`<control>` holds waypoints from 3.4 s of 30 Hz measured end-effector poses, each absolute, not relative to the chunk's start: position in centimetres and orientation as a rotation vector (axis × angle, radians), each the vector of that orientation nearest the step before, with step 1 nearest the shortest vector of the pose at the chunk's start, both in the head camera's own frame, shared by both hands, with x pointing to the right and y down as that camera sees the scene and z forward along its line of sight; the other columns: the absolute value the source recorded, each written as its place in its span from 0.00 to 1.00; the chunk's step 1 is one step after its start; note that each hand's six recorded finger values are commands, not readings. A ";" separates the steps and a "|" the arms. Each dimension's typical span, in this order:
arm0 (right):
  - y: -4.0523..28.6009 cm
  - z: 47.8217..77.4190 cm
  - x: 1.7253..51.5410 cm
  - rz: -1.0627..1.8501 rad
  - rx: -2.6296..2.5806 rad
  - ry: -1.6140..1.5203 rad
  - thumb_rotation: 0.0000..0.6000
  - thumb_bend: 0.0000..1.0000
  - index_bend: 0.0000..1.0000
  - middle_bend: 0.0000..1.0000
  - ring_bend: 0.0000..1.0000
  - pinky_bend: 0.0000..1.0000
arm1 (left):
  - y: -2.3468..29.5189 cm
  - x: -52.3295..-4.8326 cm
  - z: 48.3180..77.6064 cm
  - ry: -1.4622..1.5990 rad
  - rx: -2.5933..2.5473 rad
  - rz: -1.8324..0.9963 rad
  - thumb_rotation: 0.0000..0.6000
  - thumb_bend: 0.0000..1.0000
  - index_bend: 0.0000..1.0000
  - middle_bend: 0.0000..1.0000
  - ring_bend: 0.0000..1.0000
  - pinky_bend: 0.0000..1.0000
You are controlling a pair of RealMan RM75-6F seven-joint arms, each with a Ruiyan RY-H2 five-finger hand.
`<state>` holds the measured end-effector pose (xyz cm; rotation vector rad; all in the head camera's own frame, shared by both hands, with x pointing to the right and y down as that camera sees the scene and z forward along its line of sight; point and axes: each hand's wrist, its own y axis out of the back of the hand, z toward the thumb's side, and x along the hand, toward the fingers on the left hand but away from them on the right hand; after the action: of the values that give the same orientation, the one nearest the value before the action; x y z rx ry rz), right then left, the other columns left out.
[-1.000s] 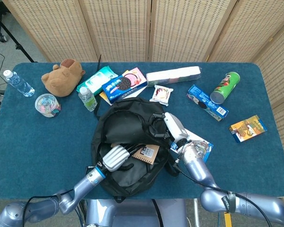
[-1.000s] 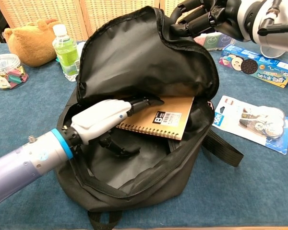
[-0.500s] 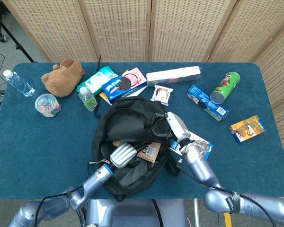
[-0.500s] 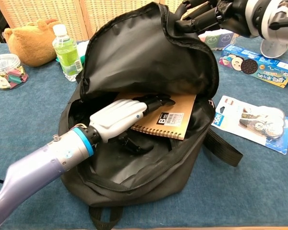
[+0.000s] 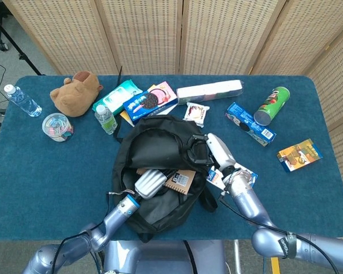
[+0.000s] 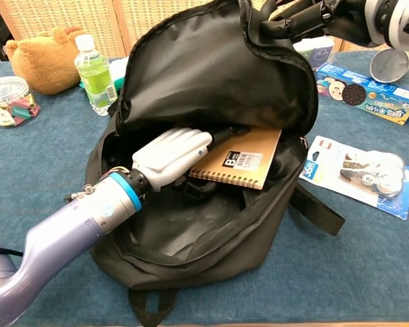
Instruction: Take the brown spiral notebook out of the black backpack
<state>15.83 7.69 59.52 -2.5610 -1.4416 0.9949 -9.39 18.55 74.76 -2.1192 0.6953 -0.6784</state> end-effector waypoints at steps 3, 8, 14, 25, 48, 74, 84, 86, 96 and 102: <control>7.6 59.5 15.9 0.993 -2.560 -1.445 1.00 0.75 0.62 0.68 0.46 0.28 | 18.2 -9.2 74.7 0.711 -2.105 -0.682 1.00 0.49 0.11 0.00 0.02 0.13; 7.6 59.5 16.1 0.994 -2.557 -1.449 1.00 0.75 0.62 0.68 0.46 0.28 | 18.1 -9.0 74.9 0.721 -2.105 -0.695 1.00 0.65 0.13 0.00 0.03 0.14; 7.5 59.5 16.2 0.996 -2.549 -1.450 1.00 0.75 0.62 0.68 0.46 0.28 | 17.6 -9.3 73.9 0.772 -2.075 -0.661 1.00 0.72 0.37 0.16 0.22 0.32; 7.0 60.5 17.3 1.040 -2.500 -1.470 1.00 0.75 0.62 0.68 0.46 0.28 | 17.7 -10.3 72.1 0.856 -2.063 -0.547 1.00 0.69 0.69 0.43 0.42 0.52; 6.6 63.0 18.3 1.124 -2.438 -1.491 1.00 0.75 0.62 0.68 0.46 0.28 | 18.3 -14.7 68.2 1.092 -2.137 -0.323 1.00 0.69 0.72 0.44 0.43 0.53; 6.7 63.7 19.6 1.226 -2.375 -1.503 1.00 0.75 0.62 0.68 0.46 0.28 | 15.4 -16.0 61.1 1.272 -2.397 -0.292 1.00 0.69 0.73 0.45 0.42 0.53; 7.8 64.9 19.6 1.282 -2.376 -1.473 1.00 0.75 0.63 0.68 0.46 0.28 | 13.2 -18.1 57.1 1.413 -2.502 -0.276 1.00 0.69 0.74 0.45 0.42 0.53; 8.1 65.1 19.5 1.293 -2.379 -1.467 1.00 0.75 0.63 0.68 0.46 0.28 | 13.0 -18.4 56.7 1.454 -2.539 -0.265 1.00 0.69 0.74 0.45 0.42 0.53; 9.2 66.3 19.3 1.325 -2.379 -1.437 1.00 0.75 0.63 0.68 0.46 0.28 | 11.7 -19.8 55.6 1.627 -2.668 -0.222 1.00 0.69 0.75 0.45 0.42 0.53; 9.7 67.2 20.0 1.368 -2.355 -1.435 1.00 0.75 0.63 0.68 0.46 0.28 | 11.2 -20.4 55.3 1.836 -2.808 -0.114 1.00 0.69 0.75 0.46 0.43 0.53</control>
<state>20.01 9.67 67.15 -2.3551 -1.4351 1.3676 -20.37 11.20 55.34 -2.8076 1.8362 -0.1139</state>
